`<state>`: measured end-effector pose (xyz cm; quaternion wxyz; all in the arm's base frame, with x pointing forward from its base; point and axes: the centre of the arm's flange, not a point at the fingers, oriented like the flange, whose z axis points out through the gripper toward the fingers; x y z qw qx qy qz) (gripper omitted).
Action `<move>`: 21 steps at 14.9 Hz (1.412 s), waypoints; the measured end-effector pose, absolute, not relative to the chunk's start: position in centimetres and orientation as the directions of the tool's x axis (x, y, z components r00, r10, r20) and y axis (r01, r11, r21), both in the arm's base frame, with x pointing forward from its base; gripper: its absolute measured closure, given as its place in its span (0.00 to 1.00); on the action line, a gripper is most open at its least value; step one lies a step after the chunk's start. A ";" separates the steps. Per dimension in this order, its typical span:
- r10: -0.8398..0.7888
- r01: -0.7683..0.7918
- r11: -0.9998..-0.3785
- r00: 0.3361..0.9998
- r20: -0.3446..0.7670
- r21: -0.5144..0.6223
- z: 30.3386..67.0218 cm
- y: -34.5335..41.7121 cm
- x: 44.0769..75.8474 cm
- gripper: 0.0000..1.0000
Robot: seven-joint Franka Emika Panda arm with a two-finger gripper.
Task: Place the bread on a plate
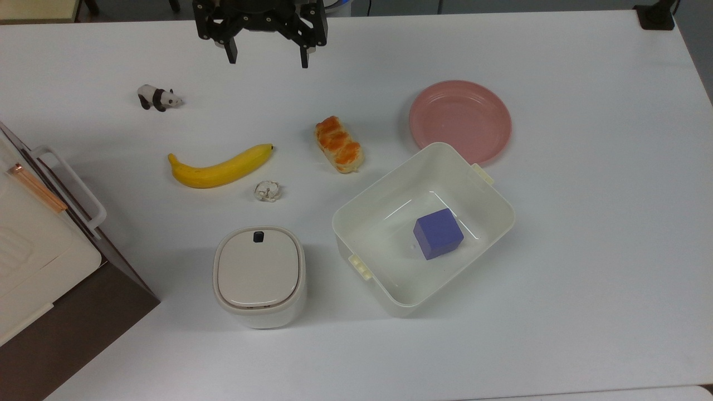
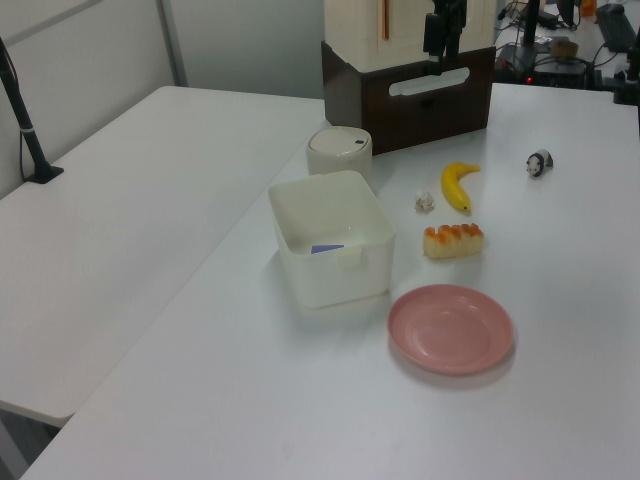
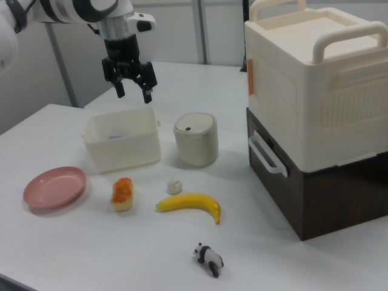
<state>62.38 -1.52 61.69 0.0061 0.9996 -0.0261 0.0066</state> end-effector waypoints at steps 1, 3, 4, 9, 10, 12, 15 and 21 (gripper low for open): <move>-0.052 -0.052 -0.999 0.999 0.014 0.012 61.7 -1.5 62.4 0.00; -0.054 -0.054 -0.999 0.998 0.015 0.004 61.8 -1.5 62.4 0.00; -0.055 -0.055 -0.998 0.998 0.016 -0.001 61.9 -1.6 62.4 0.00; -0.056 -0.056 -0.998 0.998 0.016 -0.004 61.9 -1.6 62.4 0.00; -0.056 -0.056 -0.998 0.998 0.016 -0.004 61.9 -1.6 62.4 0.00; -0.056 -0.056 -0.998 0.998 0.016 -0.004 61.9 -1.6 62.4 0.00; -0.056 -0.056 -0.998 0.998 0.016 -0.005 61.9 -1.6 62.4 0.00; -0.056 -0.056 -0.998 0.998 0.016 -0.005 61.9 -1.6 62.4 0.00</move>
